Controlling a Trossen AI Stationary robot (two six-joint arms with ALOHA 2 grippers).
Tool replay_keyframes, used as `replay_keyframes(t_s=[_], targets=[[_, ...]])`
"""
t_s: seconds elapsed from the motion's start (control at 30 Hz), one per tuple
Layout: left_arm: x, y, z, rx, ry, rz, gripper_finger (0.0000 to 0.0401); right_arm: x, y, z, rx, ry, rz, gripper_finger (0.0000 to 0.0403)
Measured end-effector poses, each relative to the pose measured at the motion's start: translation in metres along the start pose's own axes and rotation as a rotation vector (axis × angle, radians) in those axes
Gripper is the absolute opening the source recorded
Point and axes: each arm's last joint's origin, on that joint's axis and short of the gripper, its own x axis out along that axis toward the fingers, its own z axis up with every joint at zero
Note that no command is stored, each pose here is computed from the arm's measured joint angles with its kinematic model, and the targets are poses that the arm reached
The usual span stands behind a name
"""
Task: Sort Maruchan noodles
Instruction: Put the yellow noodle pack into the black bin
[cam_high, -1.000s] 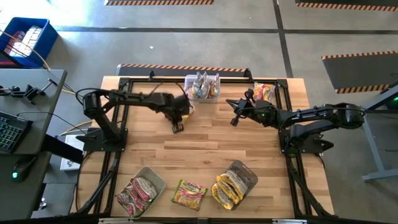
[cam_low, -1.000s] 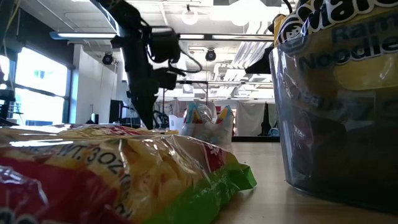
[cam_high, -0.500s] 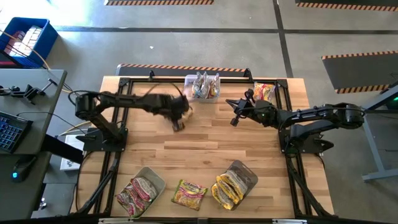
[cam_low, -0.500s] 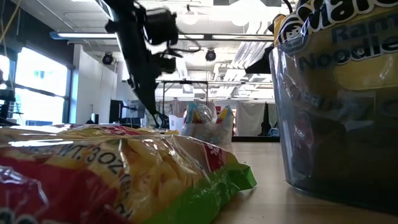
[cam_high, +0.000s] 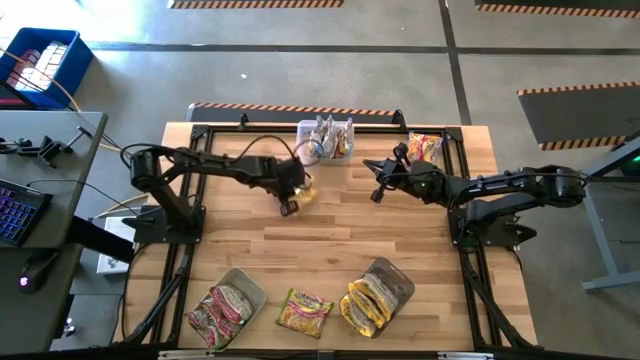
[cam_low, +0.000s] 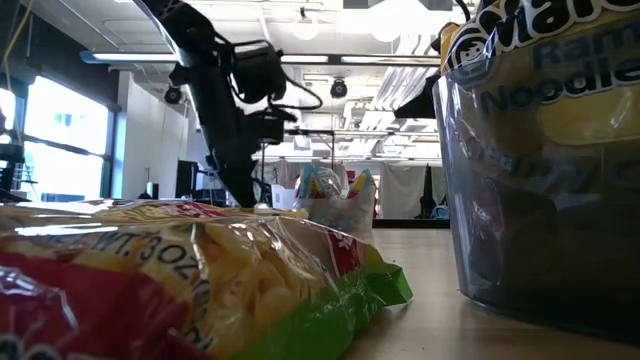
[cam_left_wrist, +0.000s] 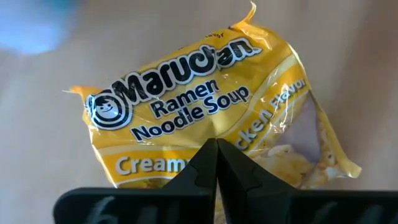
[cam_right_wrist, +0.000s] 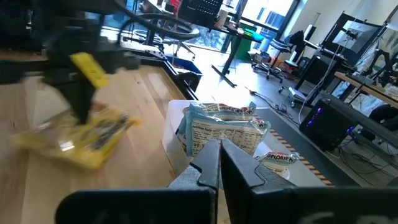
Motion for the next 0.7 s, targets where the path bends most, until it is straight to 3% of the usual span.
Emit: replay_keyframes(t_s=[0.13,0.27,0.5,0.7], targets=[[-0.006,-0.023,0.002,0.035,-0.024,-0.132,0.0,0.0,0.0,0.0,-0.001,-0.001,0.0,0.0],[-0.023,-0.032,0.014,0.038,-0.025,-0.087,0.0005,0.0,0.0,0.0,-0.002,0.001,0.0,0.0],[-0.041,-0.023,0.028,0.166,-0.012,-0.015,0.006,0.0,0.0,0.0,0.0,0.001,0.001,0.0],[-0.029,-0.002,0.031,0.085,0.026,-0.207,0.0131,0.0,0.0,0.0,0.001,0.001,0.001,0.0]])
